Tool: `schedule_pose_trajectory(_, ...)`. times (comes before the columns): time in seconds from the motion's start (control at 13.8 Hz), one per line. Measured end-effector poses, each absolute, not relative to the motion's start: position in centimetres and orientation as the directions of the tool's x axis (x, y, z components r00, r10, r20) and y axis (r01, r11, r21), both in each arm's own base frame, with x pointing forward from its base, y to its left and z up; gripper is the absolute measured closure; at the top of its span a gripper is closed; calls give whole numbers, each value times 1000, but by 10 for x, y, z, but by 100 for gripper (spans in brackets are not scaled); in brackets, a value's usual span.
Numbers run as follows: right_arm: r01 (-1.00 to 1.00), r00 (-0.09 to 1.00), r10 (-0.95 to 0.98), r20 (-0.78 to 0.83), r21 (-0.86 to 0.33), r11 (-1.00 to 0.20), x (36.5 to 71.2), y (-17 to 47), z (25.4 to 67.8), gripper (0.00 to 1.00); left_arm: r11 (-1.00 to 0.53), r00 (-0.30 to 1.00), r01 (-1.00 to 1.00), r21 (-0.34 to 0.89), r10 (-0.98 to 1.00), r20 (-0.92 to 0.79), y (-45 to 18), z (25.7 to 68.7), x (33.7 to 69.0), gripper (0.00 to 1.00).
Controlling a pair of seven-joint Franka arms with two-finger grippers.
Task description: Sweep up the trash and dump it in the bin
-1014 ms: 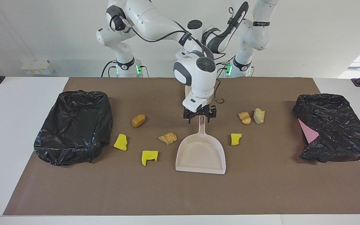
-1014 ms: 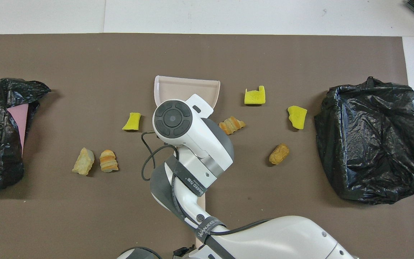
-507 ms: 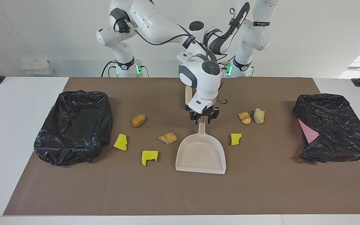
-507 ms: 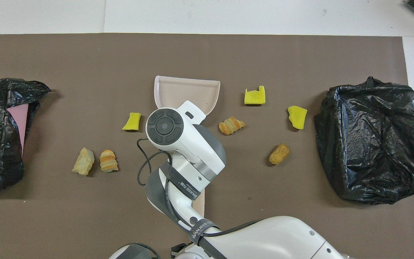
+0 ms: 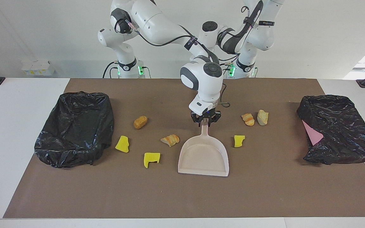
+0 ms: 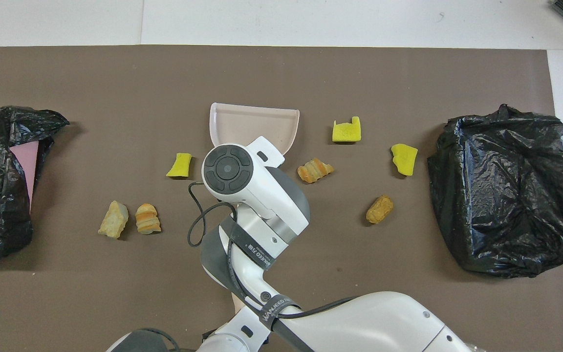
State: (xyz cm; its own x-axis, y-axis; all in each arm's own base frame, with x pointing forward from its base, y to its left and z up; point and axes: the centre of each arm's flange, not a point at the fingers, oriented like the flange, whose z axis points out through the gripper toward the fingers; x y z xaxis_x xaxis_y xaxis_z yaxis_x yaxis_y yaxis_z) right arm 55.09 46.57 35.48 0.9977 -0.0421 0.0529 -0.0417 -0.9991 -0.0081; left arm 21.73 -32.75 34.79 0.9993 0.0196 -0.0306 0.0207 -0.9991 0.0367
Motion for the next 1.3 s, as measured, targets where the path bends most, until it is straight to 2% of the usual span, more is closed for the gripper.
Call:
schedule_pose_trajectory(0.07,-60,997,-60,49,-12,-998,551,466,355,67,-999,999,43,14,42,-27,-316,348,230,74)
schedule_pose_trajectory(0.43,-80,996,-81,43,-16,-997,549,467,354,67,-995,997,61,-75,65,-48,-259,366,290,74)
schedule_pose_trajectory(0.8,-69,996,-71,54,-21,-997,548,464,371,67,-989,996,36,-145,47,-75,-223,393,309,74)
schedule_pose_trajectory(1.09,127,988,127,83,7,-992,550,456,386,67,-970,986,140,-199,154,-58,-178,404,336,74)
schedule_pose_trajectory(1.3,326,938,333,94,79,-942,555,446,384,67,-899,926,364,-243,377,-7,-140,406,353,74)
